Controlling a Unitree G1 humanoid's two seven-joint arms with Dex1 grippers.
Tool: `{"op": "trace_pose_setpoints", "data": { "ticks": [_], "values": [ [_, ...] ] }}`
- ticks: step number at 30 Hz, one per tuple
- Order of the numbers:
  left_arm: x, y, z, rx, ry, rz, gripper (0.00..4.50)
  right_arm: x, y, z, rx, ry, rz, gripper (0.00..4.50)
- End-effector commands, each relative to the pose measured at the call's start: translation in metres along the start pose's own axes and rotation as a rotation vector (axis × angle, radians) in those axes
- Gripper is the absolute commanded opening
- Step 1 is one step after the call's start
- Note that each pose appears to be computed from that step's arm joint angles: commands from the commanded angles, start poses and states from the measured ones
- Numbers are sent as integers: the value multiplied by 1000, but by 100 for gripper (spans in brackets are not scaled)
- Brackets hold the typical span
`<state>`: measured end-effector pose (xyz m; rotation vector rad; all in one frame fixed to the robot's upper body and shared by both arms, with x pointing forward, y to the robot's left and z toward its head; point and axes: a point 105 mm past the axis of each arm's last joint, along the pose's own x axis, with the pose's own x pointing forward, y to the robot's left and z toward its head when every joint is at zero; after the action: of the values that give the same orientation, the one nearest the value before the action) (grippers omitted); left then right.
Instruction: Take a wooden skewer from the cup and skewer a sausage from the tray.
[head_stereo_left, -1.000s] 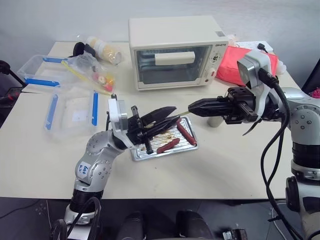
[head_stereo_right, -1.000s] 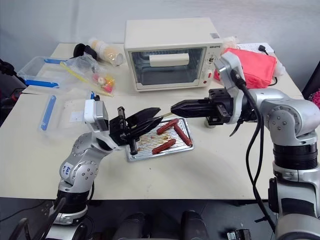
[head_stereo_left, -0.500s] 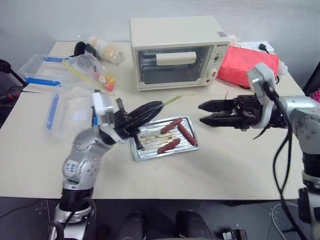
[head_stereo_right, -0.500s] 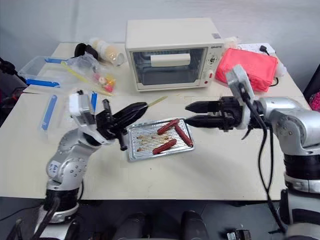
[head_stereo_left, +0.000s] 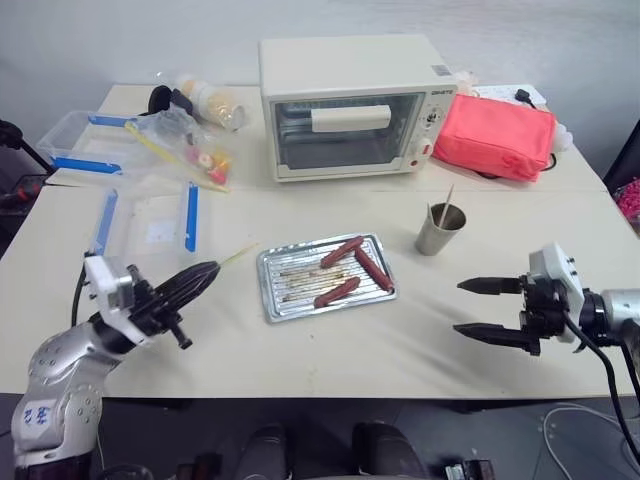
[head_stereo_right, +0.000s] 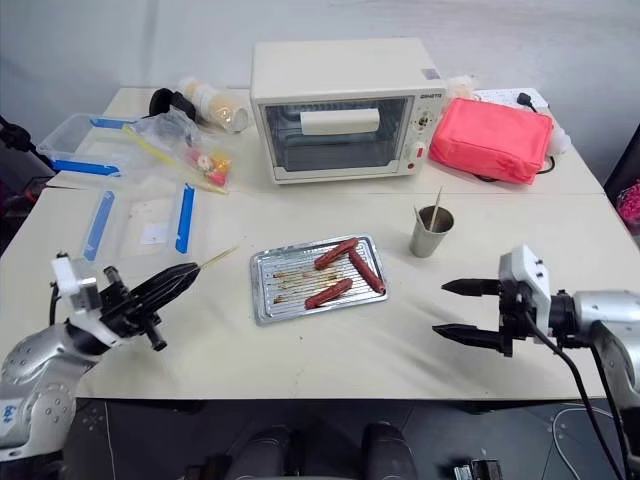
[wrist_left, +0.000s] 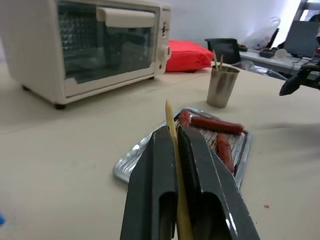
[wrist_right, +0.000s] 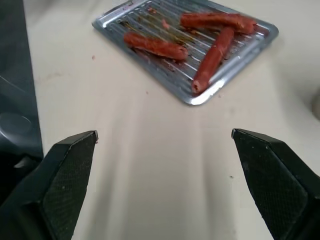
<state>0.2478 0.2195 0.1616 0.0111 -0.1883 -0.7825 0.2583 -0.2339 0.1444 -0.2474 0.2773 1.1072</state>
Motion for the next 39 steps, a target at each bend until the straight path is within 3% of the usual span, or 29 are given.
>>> {"op": "trace_pose_setpoints", "data": {
  "ticks": [1, 4, 8, 11, 16, 29, 32, 38, 39],
  "values": [
    [-11, 4, 3, 36, -9, 63, 0, -1, -7, 8, -96, -46, -76, 448],
    [-10, 3, 5, 37, -13, 75, 0, 17, -12, 30, -123, -89, -110, 448],
    [-6, 4, 5, 39, -17, 78, 0, 52, -9, 44, -94, 60, -84, 448],
    [-2, 4, 7, 42, -23, 77, 0, 85, -10, 69, -85, 69, -90, 448],
    [2, 2, 5, 37, -27, 75, 0, 130, -26, 85, -90, 145, -193, 448],
    [5, -5, 6, 28, -46, 79, 0, 171, -42, 76, -124, 209, -275, 448],
    [5, -7, 5, 25, -47, 80, 0, 175, -41, 77, -133, 202, -273, 384],
    [5, -7, 6, 24, -50, 81, 0, 178, -38, 77, -242, 213, -262, 185],
    [5, -6, 6, 25, -51, 81, 0, 178, -38, 77, -254, 216, -258, 185]
  ]
}}
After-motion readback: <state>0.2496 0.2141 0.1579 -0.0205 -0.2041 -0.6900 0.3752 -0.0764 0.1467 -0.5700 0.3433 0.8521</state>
